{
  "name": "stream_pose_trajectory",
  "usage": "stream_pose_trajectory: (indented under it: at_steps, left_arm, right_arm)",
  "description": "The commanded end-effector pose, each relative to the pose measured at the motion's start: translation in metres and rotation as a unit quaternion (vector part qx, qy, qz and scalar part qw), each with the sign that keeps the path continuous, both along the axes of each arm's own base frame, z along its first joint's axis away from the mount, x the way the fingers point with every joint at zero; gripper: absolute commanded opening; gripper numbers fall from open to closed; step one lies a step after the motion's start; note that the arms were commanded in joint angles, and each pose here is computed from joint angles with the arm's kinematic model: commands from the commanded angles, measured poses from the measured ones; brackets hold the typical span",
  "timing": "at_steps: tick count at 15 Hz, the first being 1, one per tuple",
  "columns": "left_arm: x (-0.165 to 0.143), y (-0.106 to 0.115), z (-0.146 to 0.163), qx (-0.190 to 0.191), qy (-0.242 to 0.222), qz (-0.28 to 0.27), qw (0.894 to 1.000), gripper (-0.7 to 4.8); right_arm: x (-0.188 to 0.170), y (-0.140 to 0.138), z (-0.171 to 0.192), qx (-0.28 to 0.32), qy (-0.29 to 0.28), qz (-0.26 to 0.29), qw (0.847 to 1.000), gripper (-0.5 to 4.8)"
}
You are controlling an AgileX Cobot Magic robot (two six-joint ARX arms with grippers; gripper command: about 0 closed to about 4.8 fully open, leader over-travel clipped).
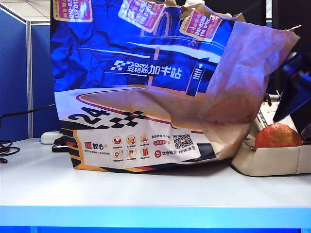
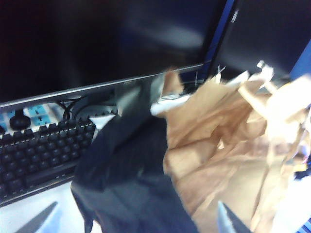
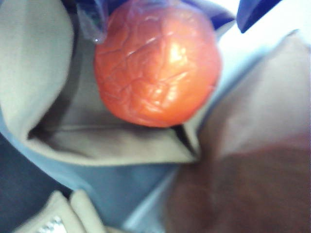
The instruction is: Open the paper bag and put two oranges into the paper bag.
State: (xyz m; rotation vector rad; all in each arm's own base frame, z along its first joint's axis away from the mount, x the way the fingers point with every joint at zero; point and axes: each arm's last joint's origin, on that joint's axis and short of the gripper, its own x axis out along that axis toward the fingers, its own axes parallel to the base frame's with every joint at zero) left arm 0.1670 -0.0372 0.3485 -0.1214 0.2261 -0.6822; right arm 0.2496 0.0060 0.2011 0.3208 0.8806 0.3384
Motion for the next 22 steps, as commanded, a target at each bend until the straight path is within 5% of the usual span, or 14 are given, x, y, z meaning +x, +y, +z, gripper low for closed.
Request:
stream_pose_trajectory:
  at_steps: [1, 6, 9, 22]
  left_arm:
    - [0.014, -0.003, -0.008, 0.018, 0.042, -0.026, 0.999, 4.13]
    - [0.014, -0.004, -0.009, 0.013, 0.048, -0.038, 0.998, 4.13]
    - [0.013, -0.003, -0.011, 0.015, 0.059, -0.038, 0.997, 4.13]
    - [0.014, -0.003, -0.011, 0.017, 0.058, -0.034, 0.998, 4.13]
  right_arm:
    - [0.007, 0.005, -0.008, -0.004, 0.010, -0.001, 1.000, 3.38]
    - [0.022, 0.015, -0.030, 0.022, 0.028, 0.007, 0.999, 3.39]
    - [0.026, 0.024, -0.028, 0.035, 0.014, 0.005, 0.999, 4.69]
    - [0.034, 0.023, -0.029, 0.024, -0.010, -0.036, 0.999, 4.57]
